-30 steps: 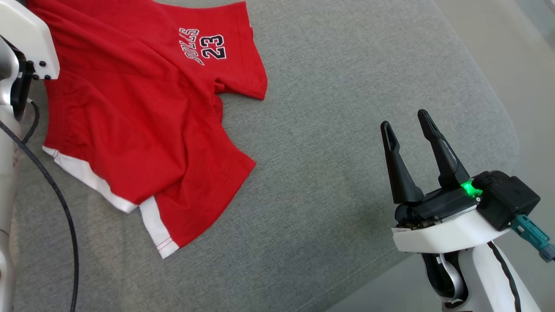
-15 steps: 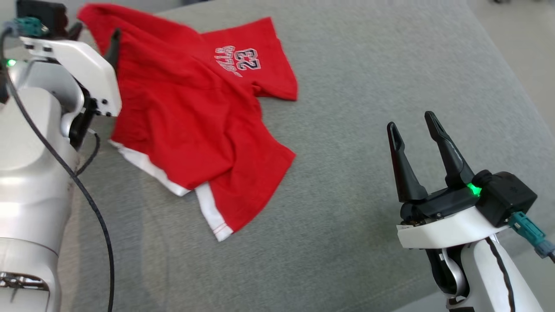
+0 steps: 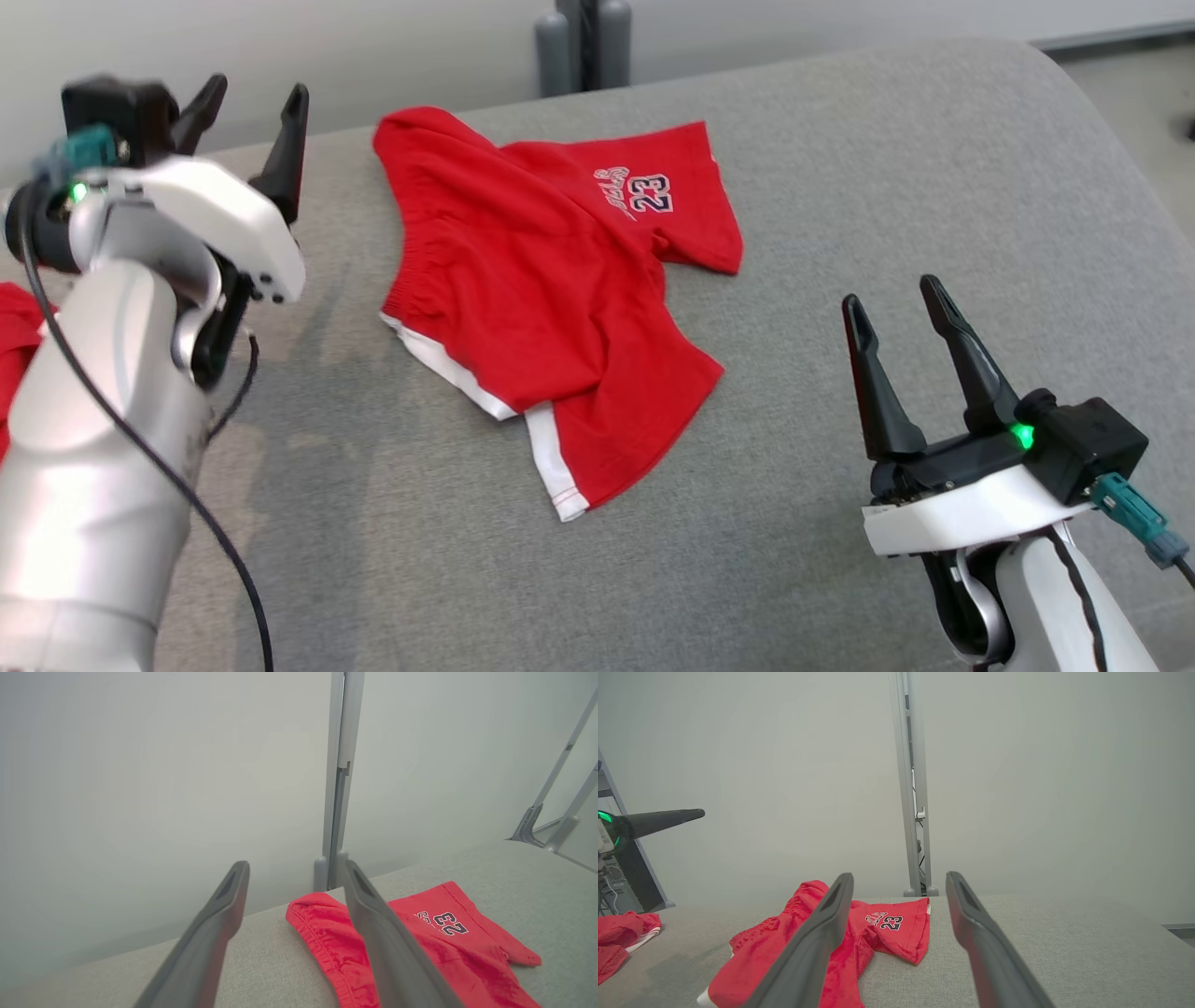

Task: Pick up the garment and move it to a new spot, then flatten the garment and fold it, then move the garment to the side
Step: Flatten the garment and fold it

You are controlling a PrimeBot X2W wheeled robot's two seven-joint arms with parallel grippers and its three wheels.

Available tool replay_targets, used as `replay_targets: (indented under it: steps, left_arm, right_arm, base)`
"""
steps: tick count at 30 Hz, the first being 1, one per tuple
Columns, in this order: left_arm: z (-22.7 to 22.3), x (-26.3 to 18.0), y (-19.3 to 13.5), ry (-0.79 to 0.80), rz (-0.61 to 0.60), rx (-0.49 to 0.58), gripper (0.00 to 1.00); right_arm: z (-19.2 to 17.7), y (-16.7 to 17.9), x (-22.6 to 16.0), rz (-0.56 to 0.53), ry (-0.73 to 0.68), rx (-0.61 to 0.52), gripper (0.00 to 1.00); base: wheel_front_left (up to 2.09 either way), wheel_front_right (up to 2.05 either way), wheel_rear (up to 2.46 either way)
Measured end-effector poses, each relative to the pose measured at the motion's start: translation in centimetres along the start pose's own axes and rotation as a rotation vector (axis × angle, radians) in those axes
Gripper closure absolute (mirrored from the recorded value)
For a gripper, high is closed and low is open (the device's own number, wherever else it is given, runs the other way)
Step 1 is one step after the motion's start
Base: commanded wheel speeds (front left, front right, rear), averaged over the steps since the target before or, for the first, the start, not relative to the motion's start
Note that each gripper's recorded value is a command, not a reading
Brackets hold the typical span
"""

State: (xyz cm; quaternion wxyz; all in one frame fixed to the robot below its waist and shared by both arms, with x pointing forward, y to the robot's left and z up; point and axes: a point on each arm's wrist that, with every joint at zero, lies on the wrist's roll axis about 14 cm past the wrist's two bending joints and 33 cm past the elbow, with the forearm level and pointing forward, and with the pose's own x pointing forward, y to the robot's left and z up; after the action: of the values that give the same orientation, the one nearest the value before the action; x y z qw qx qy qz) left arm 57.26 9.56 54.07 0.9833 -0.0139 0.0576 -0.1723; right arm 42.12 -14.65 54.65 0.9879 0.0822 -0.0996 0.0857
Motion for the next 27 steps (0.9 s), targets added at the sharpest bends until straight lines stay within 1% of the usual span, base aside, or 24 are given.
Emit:
replay_targets:
  steps: [3,9,12,16,21,24,27]
  left_arm:
    - [0.5,-2.4,0.4,-0.086,0.029,-0.031,0.00]
    - [-0.5,-8.2,0.4,-0.208,0.076,-0.104,0.00]
    - [-2.0,-11.4,-0.1,-0.225,0.093,-0.128,0.00]
    - [-4.2,-14.9,-0.2,-0.213,0.157,-0.174,0.00]
    - [-3.3,-17.2,-0.8,-0.278,0.193,-0.223,0.00]
    - [-3.8,-17.8,-1.2,-0.266,0.181,-0.189,0.00]
    - [-3.8,-18.2,-1.1,-0.269,0.186,-0.182,0.00]
  right_arm:
    - [0.1,0.3,-0.3,0.002,-0.002,0.017,0.00]
    - [-0.3,1.0,-0.7,0.011,0.012,0.030,0.00]
    - [-0.6,1.4,-0.9,0.022,0.020,0.031,0.00]
    - [-1.0,1.9,-1.0,0.032,0.030,0.037,0.00]
    - [-1.9,1.9,-0.7,0.032,0.052,0.044,0.00]
    - [-3.5,2.1,-0.7,0.036,0.103,0.042,0.00]
    - [-5.7,2.0,-0.9,0.030,0.183,0.048,0.00]
  base:
    - [0.00,0.00,0.00]
    - [0.00,0.00,0.00]
    - [0.00,0.00,0.00]
    - [0.00,0.00,0.00]
    - [0.00,0.00,0.00]
    - [0.00,0.00,0.00]
    - [0.00,0.00,0.00]
